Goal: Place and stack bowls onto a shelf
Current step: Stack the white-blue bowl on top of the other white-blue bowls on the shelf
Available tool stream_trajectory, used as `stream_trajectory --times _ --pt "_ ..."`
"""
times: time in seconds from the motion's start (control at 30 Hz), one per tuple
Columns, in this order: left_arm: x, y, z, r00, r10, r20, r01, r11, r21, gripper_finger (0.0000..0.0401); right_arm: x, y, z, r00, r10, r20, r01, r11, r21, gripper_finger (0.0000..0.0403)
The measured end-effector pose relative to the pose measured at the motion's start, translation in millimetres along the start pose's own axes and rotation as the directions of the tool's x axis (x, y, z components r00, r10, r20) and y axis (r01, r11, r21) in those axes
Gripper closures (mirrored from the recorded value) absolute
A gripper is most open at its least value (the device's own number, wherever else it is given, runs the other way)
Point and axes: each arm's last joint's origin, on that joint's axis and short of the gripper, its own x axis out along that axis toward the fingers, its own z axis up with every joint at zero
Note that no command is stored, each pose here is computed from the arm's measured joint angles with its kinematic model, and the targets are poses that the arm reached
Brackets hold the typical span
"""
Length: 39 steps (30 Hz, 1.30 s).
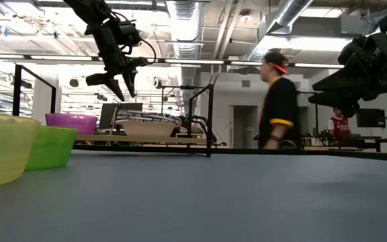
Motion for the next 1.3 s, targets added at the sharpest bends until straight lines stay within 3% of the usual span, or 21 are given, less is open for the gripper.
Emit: stream_trajectory --times 0.27,0.43,0.5,0.83,1.3 --pt "0 3 1 0.994 0.1 0.048 -0.101 0.995 0.016 0.0258 0 0 0 1.0 0.0 0.0 0.0 1.0 0.0 0.0183" --pt "0 -6 7 0.995 -0.091 0.048 0.086 0.993 0.082 0.0269 0 0 0 1.0 0.0 0.0 0.0 1.0 0.001 0.0183" --pt "3 -7 9 0.993 -0.104 0.061 0.099 0.991 0.086 0.0286 0 0 0 1.0 0.0 0.0 0.0 1.0 0.001 0.0183" --pt "35 -2 8 1.0 -0.001 -0.017 0.003 0.994 0.113 0.0395 0 0 0 1.0 0.001 0.0 -0.001 0.999 0.035 0.0183" --pt "37 3 1 0.993 0.091 -0.078 -0.076 0.982 0.174 0.0401 0 0 0 1.0 0.0 0.0 0.0 0.999 0.034 0.0183"
